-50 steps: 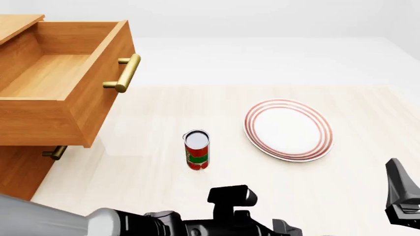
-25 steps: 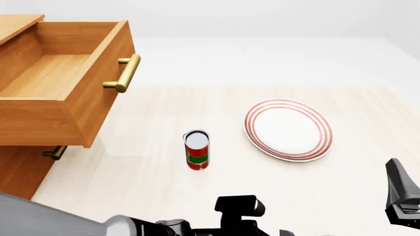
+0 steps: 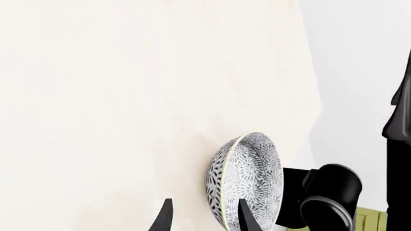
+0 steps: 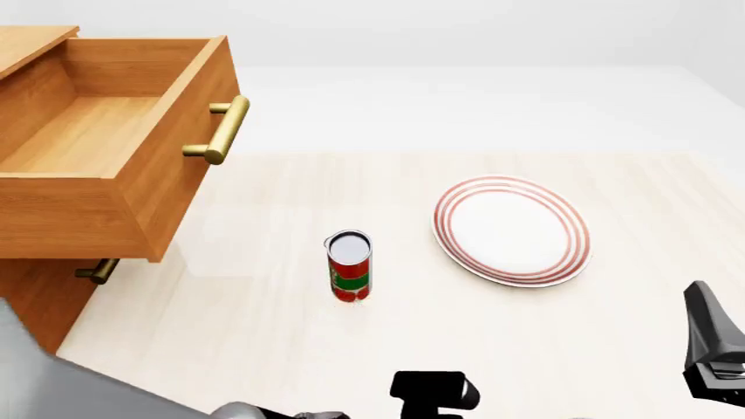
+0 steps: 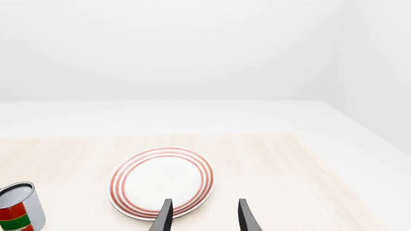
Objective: Put the bowl in the top drawer of the cabinet.
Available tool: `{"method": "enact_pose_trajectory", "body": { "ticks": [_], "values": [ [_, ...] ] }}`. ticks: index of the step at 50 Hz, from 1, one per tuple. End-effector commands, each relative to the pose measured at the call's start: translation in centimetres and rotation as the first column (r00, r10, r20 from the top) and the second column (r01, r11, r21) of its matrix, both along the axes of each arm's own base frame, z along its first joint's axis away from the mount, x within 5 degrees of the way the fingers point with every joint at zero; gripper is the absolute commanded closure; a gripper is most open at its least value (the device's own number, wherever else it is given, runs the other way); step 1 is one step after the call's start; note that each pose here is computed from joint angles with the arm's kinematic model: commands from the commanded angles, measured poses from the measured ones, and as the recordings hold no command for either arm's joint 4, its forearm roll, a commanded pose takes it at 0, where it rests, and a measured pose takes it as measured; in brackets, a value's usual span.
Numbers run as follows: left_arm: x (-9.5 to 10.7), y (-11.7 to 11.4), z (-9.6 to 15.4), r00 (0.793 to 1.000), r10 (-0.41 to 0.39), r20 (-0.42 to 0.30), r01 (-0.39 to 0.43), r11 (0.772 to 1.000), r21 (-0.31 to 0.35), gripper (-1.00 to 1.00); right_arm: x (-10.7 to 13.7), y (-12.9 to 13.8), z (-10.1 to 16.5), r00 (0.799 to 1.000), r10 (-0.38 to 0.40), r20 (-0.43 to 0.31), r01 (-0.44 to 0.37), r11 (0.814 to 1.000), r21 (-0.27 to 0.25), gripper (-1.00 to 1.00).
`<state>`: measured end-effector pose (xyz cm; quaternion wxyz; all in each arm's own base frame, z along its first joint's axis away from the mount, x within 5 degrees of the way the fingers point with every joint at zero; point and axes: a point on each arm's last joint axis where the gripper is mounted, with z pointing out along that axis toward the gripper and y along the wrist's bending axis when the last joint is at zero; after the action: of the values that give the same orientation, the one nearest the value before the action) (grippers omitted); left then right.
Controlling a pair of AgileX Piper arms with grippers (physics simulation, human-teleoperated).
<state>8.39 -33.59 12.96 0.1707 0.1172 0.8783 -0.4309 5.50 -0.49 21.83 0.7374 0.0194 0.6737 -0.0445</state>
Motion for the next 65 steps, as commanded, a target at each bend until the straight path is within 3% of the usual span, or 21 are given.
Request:
{"method": "enact_pose_trajectory", "body": {
  "ticks": [1,36,61,62,65],
  "values": [
    [-0.3,-0.2,-0.7,1.0,-0.005,-0.011,0.005,1.0,0.009,-1.0,0.0,0.0,0.0,1.0,0.0,0.0,0.0,1.0,0.0,-1.0],
    [-1.0,-1.7,-1.5,0.999,-0.031,-0.015,0.031,0.999,0.013,-1.0,0.0,0.0,0.0,1.0,0.0,0.0,0.0,1.0,0.0,-1.0],
    [-1.1,-1.6,-2.7,0.999,-0.014,-0.042,0.014,1.0,0.008,-1.0,0.0,0.0,0.0,1.0,0.0,0.0,0.0,1.0,0.0,-1.0],
    [-0.7,-1.6,-2.5,0.999,-0.009,-0.033,0.01,1.0,0.012,1.0,0.0,0.0,0.0,1.0,0.0,0.0,0.0,1.0,0.0,-1.0],
    [-0.8,-1.6,-2.1,1.0,-0.013,-0.028,0.013,1.0,0.004,1.0,0.0,0.0,0.0,1.0,0.0,0.0,0.0,1.0,0.0,-1.0]
  ]
}}
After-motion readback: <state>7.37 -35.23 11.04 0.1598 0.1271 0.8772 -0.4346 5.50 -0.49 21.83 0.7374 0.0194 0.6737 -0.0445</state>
